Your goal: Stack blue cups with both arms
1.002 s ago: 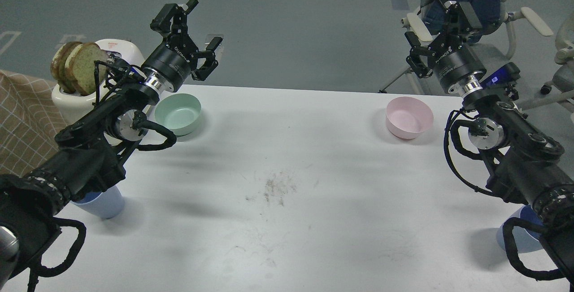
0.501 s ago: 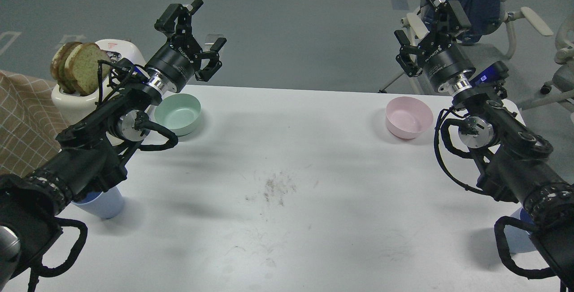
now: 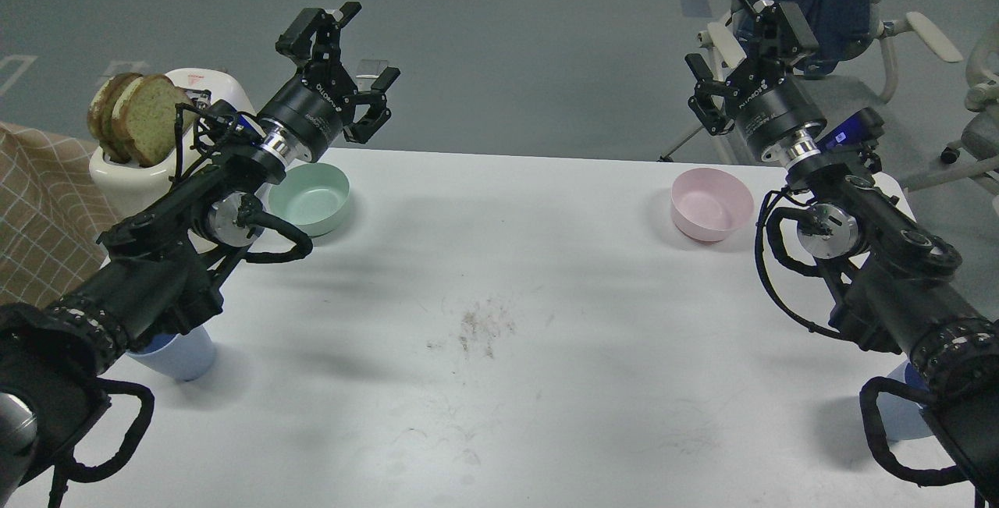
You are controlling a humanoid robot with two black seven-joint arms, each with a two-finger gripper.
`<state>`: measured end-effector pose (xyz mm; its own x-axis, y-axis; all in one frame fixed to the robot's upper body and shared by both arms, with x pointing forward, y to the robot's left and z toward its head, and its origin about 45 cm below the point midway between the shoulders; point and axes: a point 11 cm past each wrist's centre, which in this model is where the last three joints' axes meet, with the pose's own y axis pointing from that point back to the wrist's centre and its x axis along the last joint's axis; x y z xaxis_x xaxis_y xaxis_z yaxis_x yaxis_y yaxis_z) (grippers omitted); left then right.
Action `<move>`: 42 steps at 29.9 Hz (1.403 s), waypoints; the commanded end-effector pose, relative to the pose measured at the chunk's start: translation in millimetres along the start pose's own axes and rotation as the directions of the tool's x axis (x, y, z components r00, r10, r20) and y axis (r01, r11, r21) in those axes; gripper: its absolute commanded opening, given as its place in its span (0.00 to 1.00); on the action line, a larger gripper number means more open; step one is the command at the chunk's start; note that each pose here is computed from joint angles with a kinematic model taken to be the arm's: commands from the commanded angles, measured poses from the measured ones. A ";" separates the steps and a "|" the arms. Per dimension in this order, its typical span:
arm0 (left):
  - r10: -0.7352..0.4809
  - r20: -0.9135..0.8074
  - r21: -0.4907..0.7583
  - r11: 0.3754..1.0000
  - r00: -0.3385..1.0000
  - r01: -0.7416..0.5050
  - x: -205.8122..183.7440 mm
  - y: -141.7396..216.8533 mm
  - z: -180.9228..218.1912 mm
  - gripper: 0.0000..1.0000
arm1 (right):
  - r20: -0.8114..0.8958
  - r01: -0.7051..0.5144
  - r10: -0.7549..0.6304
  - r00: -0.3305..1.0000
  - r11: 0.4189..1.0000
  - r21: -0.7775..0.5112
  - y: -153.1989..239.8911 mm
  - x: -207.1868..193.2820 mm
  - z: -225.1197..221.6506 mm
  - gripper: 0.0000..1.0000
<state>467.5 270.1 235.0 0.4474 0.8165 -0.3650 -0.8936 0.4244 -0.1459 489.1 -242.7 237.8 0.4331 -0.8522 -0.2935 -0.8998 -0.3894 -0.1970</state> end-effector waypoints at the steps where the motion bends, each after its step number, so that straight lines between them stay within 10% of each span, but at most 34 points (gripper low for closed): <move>1: -0.002 0.005 0.002 1.000 1.000 0.002 0.1 0.1 0.3 0.98 | 0.000 0.000 0.000 1.000 1.000 0.000 0.0 0.0 0.0 1.00; 15: -0.130 0.192 0.045 0.991 0.973 0.124 -14.2 1.6 28.7 0.97 | -0.004 0.000 0.000 1.000 1.000 0.002 -0.1 1.3 -2.1 1.00; 26: -0.425 0.727 0.344 0.905 0.540 0.250 -28.6 69.0 125.7 0.96 | -0.017 -0.003 0.003 1.000 1.000 0.005 1.4 5.8 -6.7 1.00; 35: -0.702 0.712 0.699 0.711 -0.019 -0.082 0.6 182.4 166.6 0.96 | -0.029 -0.011 0.011 1.000 1.000 0.004 4.9 12.2 -10.0 1.00; 42: -0.807 0.574 0.746 0.585 -0.138 -0.318 43.4 252.8 159.5 0.96 | -0.024 -0.011 0.011 1.000 1.000 -0.002 6.9 11.6 -6.0 1.00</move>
<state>284.9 454.2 345.9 0.6686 -0.1514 0.7281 -0.6505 0.3554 0.6712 488.5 -258.4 240.5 0.4209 -0.8657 -0.2711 -0.9047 -0.3789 -0.1946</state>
